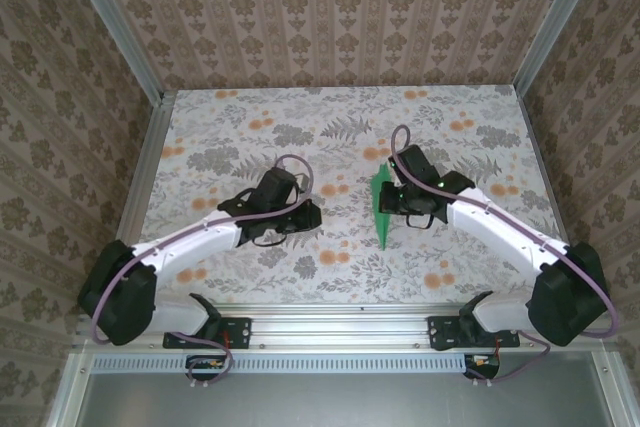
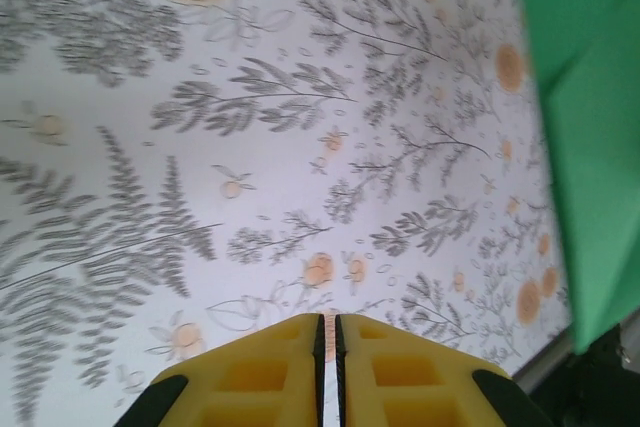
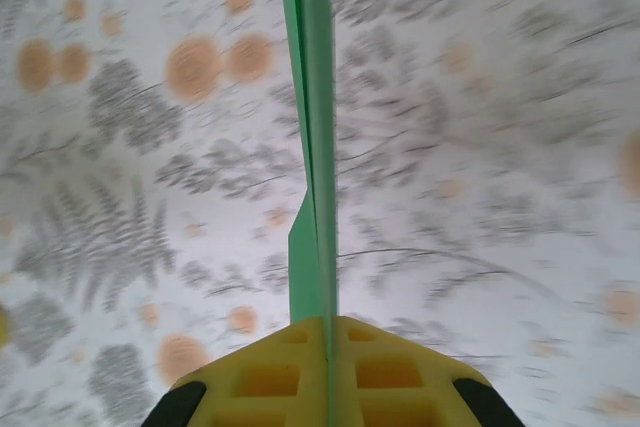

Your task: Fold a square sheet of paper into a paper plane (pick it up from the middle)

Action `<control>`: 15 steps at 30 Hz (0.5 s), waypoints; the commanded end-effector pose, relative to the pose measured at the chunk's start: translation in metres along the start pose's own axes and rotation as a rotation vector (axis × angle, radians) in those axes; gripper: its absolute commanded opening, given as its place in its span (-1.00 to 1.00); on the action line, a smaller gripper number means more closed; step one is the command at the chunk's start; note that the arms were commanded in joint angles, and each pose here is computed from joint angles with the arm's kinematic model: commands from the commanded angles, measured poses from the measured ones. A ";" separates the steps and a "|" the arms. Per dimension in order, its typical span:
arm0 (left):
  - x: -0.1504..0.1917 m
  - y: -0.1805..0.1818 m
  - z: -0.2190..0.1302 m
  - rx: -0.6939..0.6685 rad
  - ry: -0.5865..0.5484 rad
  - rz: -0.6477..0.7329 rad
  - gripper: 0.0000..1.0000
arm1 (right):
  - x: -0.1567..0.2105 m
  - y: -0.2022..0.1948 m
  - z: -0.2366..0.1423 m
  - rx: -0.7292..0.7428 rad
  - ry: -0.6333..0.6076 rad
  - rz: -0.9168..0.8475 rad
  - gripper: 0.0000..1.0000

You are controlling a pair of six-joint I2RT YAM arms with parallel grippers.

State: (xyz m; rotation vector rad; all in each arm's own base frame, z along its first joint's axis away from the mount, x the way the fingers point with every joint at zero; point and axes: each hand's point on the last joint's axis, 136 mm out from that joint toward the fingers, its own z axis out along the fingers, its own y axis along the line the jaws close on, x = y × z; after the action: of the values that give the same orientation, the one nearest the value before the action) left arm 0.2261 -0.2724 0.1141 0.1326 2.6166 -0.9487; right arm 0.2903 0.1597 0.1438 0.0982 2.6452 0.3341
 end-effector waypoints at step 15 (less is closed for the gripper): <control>-0.005 0.062 -0.062 -0.203 -0.208 -0.137 -0.62 | 0.019 -0.038 0.029 0.722 0.204 -0.534 -0.89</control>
State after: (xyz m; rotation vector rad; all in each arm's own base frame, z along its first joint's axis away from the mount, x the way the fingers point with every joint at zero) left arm 0.2307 -0.2046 0.1307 -0.1135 2.5102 -0.7733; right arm 0.2865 0.1264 0.0971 -0.3449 2.7600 -0.6878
